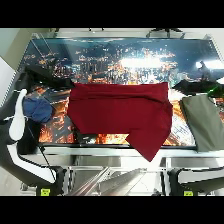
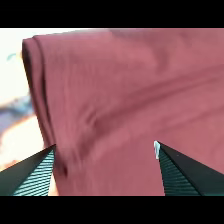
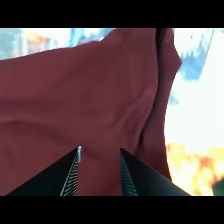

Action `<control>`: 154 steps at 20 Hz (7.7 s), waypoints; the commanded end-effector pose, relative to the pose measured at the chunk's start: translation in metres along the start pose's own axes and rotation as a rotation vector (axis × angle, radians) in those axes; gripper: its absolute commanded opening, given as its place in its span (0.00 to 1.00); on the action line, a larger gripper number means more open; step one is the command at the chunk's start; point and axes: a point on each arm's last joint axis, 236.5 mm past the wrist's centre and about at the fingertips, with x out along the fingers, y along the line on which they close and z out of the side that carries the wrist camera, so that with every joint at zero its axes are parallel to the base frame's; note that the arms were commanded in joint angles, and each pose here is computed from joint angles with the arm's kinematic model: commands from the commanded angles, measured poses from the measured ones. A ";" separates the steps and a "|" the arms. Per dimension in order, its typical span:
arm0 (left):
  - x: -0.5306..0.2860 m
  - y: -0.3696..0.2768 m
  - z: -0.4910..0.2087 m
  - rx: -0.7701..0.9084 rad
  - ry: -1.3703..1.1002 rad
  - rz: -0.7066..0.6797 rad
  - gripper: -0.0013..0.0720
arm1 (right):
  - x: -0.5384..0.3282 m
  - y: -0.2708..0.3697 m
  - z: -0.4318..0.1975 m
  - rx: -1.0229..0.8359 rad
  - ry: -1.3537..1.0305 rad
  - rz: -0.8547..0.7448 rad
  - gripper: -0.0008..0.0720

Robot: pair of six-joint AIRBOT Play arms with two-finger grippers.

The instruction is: Fold the shirts.

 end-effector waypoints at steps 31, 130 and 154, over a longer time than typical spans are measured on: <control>0.023 -0.070 -0.187 -0.151 0.188 -0.222 0.05 | 0.010 -0.004 -0.291 0.566 0.229 0.022 0.51; -0.227 -0.115 0.022 0.045 -0.288 -0.200 0.05 | 0.253 0.411 -0.144 -0.396 0.018 0.438 0.67; -0.188 -0.104 0.002 0.017 -0.208 -0.238 0.05 | 0.222 0.156 -0.121 -0.030 0.453 0.153 0.79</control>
